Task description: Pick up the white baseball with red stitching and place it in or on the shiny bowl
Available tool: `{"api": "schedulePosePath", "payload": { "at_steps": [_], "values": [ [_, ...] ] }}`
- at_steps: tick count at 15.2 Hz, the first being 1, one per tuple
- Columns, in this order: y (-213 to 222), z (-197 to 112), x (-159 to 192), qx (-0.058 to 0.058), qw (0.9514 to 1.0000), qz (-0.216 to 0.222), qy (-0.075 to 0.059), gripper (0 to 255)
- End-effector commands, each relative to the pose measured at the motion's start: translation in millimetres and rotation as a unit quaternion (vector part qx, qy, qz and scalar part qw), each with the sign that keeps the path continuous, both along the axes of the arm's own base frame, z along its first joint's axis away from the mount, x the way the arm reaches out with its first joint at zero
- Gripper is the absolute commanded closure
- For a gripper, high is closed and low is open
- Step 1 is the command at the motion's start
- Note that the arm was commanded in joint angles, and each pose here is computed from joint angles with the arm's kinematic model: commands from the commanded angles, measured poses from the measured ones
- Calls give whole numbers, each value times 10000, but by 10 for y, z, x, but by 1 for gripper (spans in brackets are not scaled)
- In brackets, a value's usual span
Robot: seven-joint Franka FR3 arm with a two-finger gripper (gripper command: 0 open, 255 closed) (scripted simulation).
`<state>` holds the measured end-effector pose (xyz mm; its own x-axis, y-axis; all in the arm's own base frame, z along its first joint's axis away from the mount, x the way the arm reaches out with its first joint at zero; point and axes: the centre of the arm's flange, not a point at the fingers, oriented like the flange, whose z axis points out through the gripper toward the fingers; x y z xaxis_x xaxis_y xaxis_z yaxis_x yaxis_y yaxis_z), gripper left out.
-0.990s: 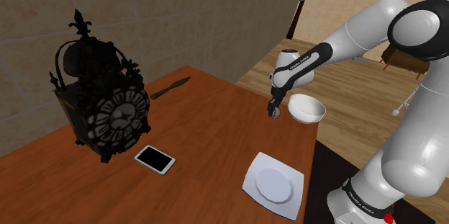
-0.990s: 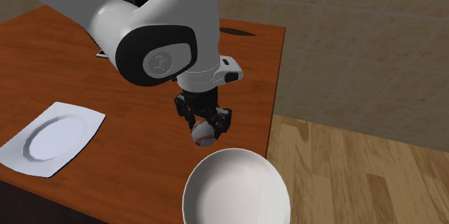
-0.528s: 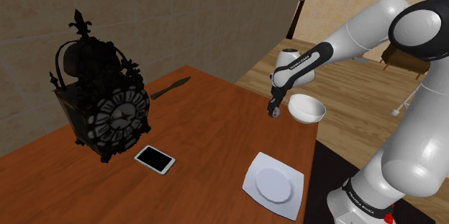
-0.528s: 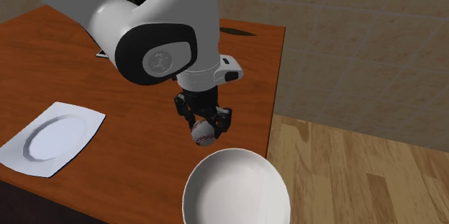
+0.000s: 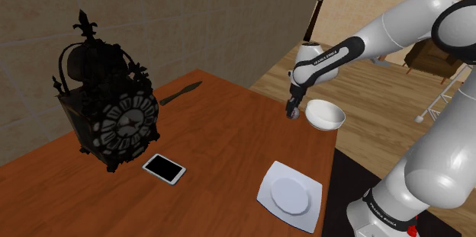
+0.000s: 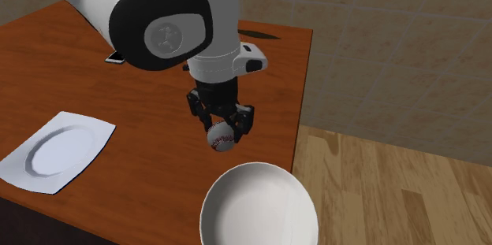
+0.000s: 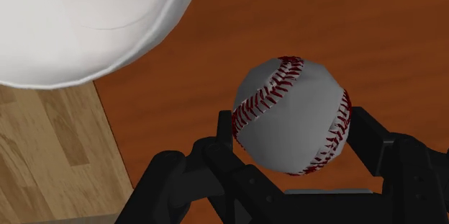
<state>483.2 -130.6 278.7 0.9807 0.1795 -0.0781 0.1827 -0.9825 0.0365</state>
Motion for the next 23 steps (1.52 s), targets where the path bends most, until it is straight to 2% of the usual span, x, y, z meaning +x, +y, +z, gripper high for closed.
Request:
{"api": "schedulePosePath", "payload": {
  "at_steps": [1,21,23],
  "values": [
    [-4,118,7,0,10000,0,1,255],
    [-4,1135,6,0,10000,0,1,255],
    [-235,1143,-121,0,10000,0,1,255]
  ]
}}
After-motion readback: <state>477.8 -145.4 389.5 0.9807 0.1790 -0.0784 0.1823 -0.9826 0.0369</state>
